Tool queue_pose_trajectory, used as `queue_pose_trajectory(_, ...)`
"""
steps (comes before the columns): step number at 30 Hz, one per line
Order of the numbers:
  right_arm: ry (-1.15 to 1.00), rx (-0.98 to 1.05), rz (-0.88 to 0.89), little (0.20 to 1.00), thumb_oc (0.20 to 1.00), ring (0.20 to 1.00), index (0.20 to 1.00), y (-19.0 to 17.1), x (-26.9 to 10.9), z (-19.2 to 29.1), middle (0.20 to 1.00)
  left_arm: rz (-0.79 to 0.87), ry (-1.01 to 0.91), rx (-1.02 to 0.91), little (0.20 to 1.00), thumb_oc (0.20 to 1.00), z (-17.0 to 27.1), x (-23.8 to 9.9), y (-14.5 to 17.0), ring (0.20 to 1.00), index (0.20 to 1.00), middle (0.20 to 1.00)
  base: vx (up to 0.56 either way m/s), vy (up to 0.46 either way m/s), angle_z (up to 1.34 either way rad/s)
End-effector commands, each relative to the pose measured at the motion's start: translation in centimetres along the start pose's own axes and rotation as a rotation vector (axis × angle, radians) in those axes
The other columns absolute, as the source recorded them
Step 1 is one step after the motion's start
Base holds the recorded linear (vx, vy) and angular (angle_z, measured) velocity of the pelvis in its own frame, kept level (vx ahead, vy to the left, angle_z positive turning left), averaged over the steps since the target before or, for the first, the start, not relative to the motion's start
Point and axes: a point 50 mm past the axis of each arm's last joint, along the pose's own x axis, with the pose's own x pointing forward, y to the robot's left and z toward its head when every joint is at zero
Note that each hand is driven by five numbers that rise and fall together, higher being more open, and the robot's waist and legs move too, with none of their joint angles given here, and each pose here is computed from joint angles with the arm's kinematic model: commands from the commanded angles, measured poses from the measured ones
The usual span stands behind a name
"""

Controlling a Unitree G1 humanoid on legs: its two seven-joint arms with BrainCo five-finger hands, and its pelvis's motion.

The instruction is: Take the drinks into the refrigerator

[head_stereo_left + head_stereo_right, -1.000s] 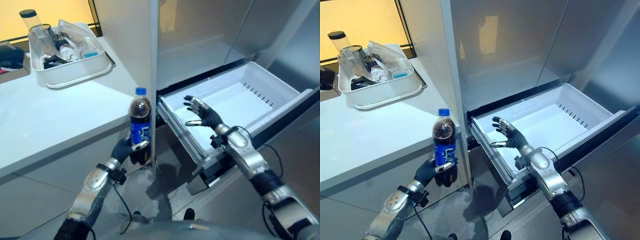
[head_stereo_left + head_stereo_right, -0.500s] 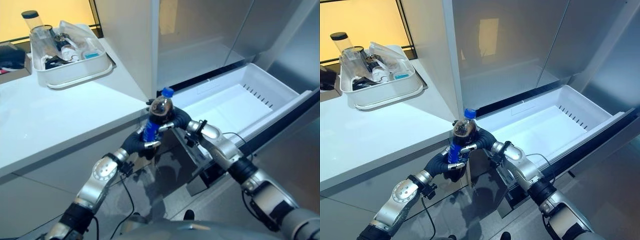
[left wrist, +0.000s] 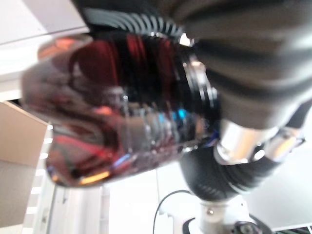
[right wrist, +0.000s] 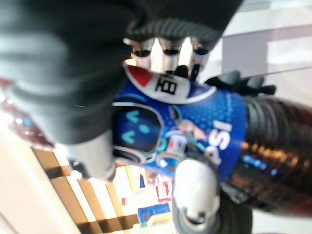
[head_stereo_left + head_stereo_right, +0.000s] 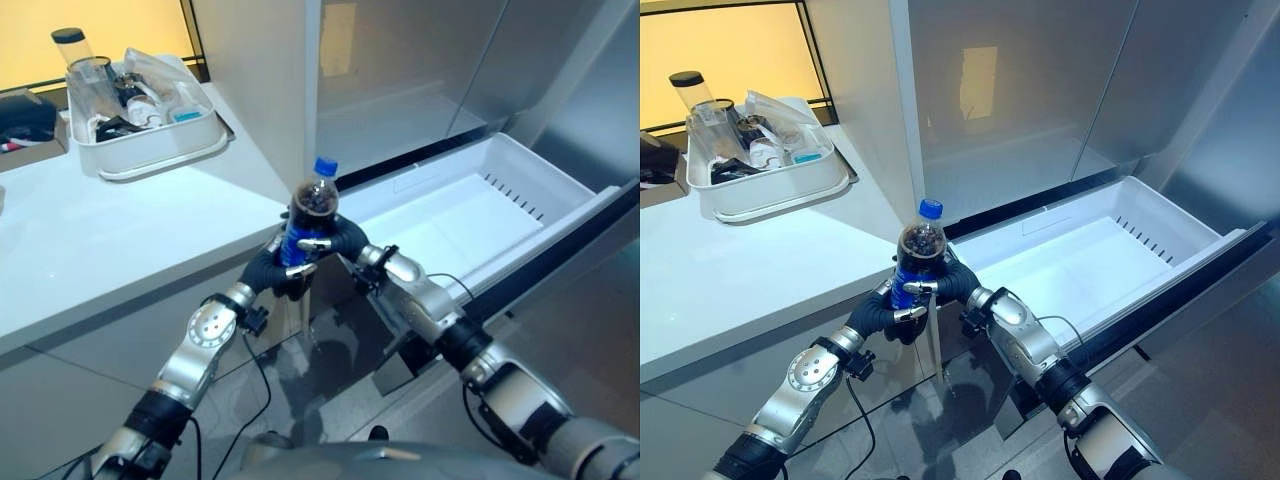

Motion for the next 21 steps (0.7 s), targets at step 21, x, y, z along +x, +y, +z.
queue_pose_trajectory(21,-0.553,-0.323,-0.636,0.2,0.2,0.2,0.2,-9.9,-11.9,12.7,0.2,0.228,0.128,-0.152,1.0,1.0,-4.3,-6.3,1.0,1.0,1.0,1.0,0.0,-0.002,0.04)
